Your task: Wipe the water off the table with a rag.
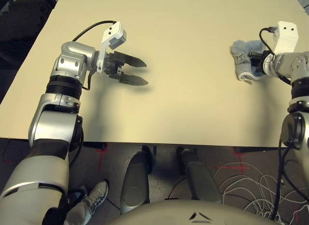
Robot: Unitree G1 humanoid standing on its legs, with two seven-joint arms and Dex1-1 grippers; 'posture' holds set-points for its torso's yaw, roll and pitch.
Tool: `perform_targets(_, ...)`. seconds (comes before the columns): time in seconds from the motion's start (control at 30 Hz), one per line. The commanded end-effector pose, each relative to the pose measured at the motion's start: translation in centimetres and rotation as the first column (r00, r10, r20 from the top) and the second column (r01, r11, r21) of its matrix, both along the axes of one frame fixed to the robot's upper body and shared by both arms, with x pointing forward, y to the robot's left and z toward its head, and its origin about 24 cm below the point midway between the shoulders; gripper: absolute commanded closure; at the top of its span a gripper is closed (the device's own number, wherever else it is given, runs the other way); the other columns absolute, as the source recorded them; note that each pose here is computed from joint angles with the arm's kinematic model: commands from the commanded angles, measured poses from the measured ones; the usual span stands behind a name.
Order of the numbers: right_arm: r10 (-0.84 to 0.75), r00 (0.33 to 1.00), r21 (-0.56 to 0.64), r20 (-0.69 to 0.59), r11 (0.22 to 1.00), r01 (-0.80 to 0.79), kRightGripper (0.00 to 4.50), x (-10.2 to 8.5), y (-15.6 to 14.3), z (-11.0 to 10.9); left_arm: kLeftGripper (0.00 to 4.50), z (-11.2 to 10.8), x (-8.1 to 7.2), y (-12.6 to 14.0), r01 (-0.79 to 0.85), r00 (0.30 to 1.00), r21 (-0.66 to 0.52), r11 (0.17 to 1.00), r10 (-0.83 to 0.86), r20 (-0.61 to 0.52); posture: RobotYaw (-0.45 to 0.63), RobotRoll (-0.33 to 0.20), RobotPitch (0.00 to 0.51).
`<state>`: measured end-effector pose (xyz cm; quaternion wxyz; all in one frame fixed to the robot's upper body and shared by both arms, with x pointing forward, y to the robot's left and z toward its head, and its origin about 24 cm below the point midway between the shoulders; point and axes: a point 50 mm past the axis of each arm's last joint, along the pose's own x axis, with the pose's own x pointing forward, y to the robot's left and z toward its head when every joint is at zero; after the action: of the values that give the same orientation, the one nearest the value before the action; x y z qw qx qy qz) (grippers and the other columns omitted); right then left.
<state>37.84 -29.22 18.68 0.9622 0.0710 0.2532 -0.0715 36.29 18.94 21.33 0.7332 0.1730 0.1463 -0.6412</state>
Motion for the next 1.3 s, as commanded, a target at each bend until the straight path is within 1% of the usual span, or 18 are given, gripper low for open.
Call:
perform_targets(0.03, -0.013, 1.000, -0.038, -0.019, 0.999, 0.012, 3.73, -0.2, -0.8, -0.4, 0.00, -0.3, -0.1, 0.4, -0.015, 1.000, 0.003, 1.000, 0.015, -0.003, -0.17, 0.000, 0.271)
perform_targets(0.07, -0.001, 1.000, -0.061, -0.013, 0.998, 0.001, 3.47, -0.2, -0.8, -0.3, 0.00, -0.2, -0.1, 0.4, -0.018, 1.000, -0.001, 1.000, 0.018, -0.001, -0.17, 0.000, 0.270)
perform_targets(0.17, 0.023, 0.999, -0.084, 0.030, 0.996, -0.020, 2.38, -0.2, -1.2, 0.5, 0.00, 0.1, -0.1, 0.5, -0.035, 0.999, -0.021, 0.999, 0.035, 0.010, -0.16, 0.000, 0.266)
perform_targets(0.2, 0.057, 0.997, -0.120, 0.060, 0.992, -0.049, 2.08, -0.2, -1.3, 1.1, 0.00, 0.2, -0.1, 0.6, -0.048, 0.999, -0.037, 0.998, 0.048, 0.015, -0.15, 0.000, 0.266)
perform_targets(0.23, 0.085, 0.992, -0.152, 0.088, 0.986, -0.071, 1.67, -0.1, -1.3, 1.8, 0.00, 0.4, 0.0, 0.7, -0.063, 0.998, -0.053, 0.997, 0.065, 0.021, -0.15, 0.000, 0.264)
perform_targets(0.33, 0.152, 0.962, -0.208, 0.226, 0.973, -0.104, 0.57, 0.3, -1.2, 4.2, 0.00, 1.1, 0.4, 0.9, -0.151, 0.985, -0.141, 0.978, 0.161, 0.060, -0.14, 0.000, 0.254)
perform_targets(0.4, 0.171, 0.936, -0.223, 0.309, 0.969, -0.103, 0.04, 0.4, -1.2, 4.9, 0.00, 1.4, 0.9, 1.0, -0.225, 0.965, -0.210, 0.952, 0.248, 0.091, -0.13, 0.000, 0.251)
perform_targets(0.5, 0.189, 0.898, -0.244, 0.397, 0.965, -0.095, 0.04, 0.7, -1.4, 4.6, 0.00, 1.4, 1.9, 1.0, -0.339, 0.909, -0.302, 0.891, 0.394, 0.140, -0.12, 0.000, 0.246)
perform_targets(0.57, 0.191, 0.871, -0.262, 0.453, 0.962, -0.074, 0.04, 0.8, -1.6, 3.9, 0.00, 1.3, 2.7, 1.2, -0.440, 0.827, -0.393, 0.807, 0.535, 0.174, -0.10, 0.000, 0.246)
perform_targets(0.67, 0.170, 0.850, -0.275, 0.498, 0.961, -0.031, 0.04, 0.9, -1.8, 2.4, 0.00, 1.0, 3.8, 2.2, -0.577, 0.656, -0.518, 0.632, 0.736, 0.167, -0.08, 0.000, 0.245)
perform_targets(0.73, 0.167, 0.843, -0.297, 0.511, 0.955, -0.008, 0.04, 0.9, -1.9, 1.7, 0.00, 0.4, 4.1, 3.0, -0.639, 0.539, -0.574, 0.512, 0.831, 0.141, -0.07, 0.000, 0.247)
perform_targets(0.8, 0.155, 0.842, -0.304, 0.516, 0.953, 0.011, 0.04, 0.9, -2.0, 1.3, 0.00, -0.3, 4.3, 3.7, -0.684, 0.429, -0.603, 0.410, 0.895, 0.123, -0.06, 0.000, 0.249)
perform_targets(0.83, 0.146, 0.841, -0.300, 0.521, 0.954, 0.021, 0.04, 0.9, -2.0, 1.1, 0.00, -0.6, 4.3, 4.1, -0.701, 0.379, -0.614, 0.364, 0.919, 0.113, -0.06, 0.000, 0.249)
perform_targets(0.9, 0.120, 0.842, -0.299, 0.526, 0.953, 0.051, 0.04, 0.7, -2.4, 0.7, 0.00, -1.2, 4.4, 4.5, -0.721, 0.306, -0.617, 0.316, 0.944, 0.126, -0.05, 0.000, 0.253)
perform_targets(0.97, 0.093, 0.850, -0.294, 0.519, 0.953, 0.076, 0.04, 0.5, -2.9, 0.3, 0.00, -1.8, 4.4, 4.7, -0.740, 0.254, -0.609, 0.285, 0.957, 0.140, -0.06, 0.000, 0.257)
perform_targets(1.07, 0.079, 0.858, -0.308, 0.507, 0.946, 0.096, 0.04, 0.2, -3.4, -0.1, 0.00, -2.5, 4.4, 4.9, -0.765, 0.198, -0.596, 0.244, 0.970, 0.144, -0.06, 0.000, 0.256)
perform_targets(1.3, 0.063, 0.874, -0.332, 0.482, 0.936, 0.115, 0.04, -0.6, -4.5, -1.1, 0.00, -3.5, 4.3, 5.3, -0.794, 0.134, -0.584, 0.170, 0.986, 0.105, -0.10, 0.000, 0.252)
